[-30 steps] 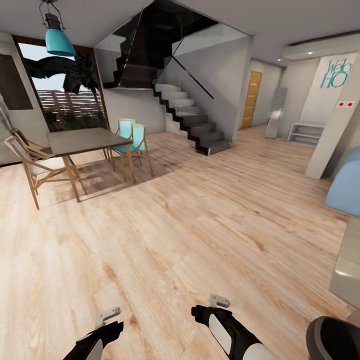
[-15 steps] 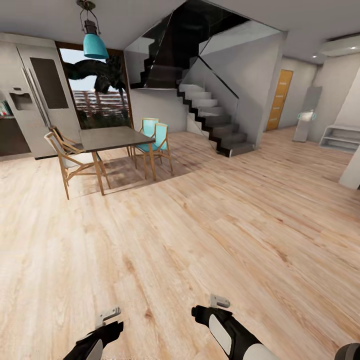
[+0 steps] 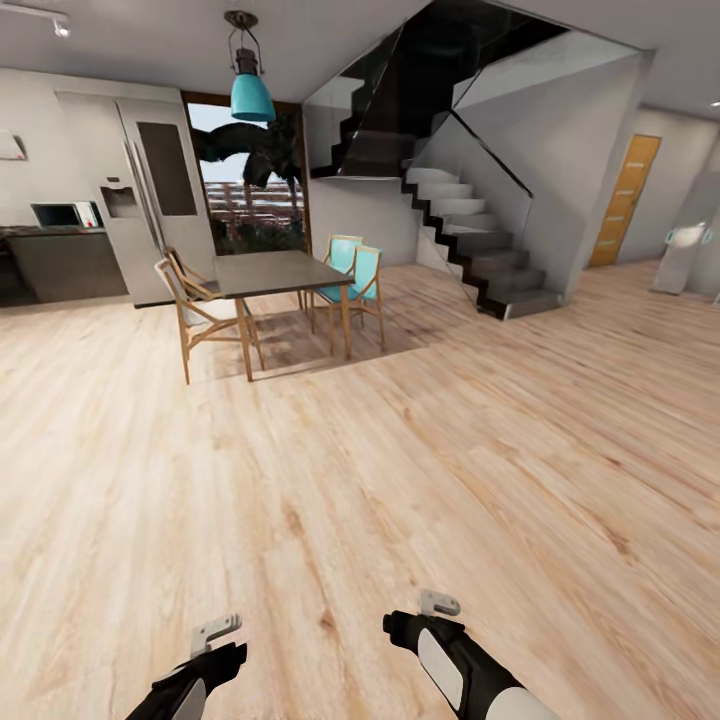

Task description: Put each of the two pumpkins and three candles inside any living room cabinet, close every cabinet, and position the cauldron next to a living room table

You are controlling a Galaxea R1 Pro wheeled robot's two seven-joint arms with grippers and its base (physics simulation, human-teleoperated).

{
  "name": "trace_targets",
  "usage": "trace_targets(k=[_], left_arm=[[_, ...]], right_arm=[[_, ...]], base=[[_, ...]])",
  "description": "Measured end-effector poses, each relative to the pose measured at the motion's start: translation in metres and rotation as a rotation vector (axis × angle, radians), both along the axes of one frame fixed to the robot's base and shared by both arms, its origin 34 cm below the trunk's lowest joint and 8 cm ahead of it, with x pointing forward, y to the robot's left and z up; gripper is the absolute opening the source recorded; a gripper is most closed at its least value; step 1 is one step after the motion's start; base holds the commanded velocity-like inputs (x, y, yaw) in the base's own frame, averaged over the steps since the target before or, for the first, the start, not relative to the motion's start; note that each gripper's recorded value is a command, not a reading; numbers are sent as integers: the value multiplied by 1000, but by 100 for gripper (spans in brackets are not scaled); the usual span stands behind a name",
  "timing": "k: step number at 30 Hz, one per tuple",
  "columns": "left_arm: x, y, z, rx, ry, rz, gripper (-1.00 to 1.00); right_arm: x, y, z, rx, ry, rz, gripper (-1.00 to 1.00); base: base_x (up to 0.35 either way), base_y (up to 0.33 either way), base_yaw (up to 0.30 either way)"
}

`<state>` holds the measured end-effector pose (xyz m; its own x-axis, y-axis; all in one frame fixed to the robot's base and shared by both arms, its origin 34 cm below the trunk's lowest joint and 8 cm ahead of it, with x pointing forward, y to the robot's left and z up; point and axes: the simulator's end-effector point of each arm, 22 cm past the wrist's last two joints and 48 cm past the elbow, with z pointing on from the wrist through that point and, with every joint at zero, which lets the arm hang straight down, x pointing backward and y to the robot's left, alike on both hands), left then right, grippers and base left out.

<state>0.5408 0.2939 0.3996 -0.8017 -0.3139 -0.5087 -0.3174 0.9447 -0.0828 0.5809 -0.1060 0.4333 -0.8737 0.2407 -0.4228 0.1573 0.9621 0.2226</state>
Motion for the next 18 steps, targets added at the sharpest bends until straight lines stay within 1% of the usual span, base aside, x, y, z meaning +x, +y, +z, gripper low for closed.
trace_targets(k=[4,7,16,18], left_arm=[[0,0,0,2,1,0,100],[0,1,0,4,1,1,100],[0,1,0,6,2,1,100],[0,1,0,5,2,1,100]], right_arm=[[0,0,0,0,-1,0,100],[0,0,0,0,-1,-1,100],[0,0,0,0,-1,-1,100],[0,0,0,0,-1,-1,100]], base=[[0,-10,280],[0,-90,280],[0,-191,281],[0,-111,281]])
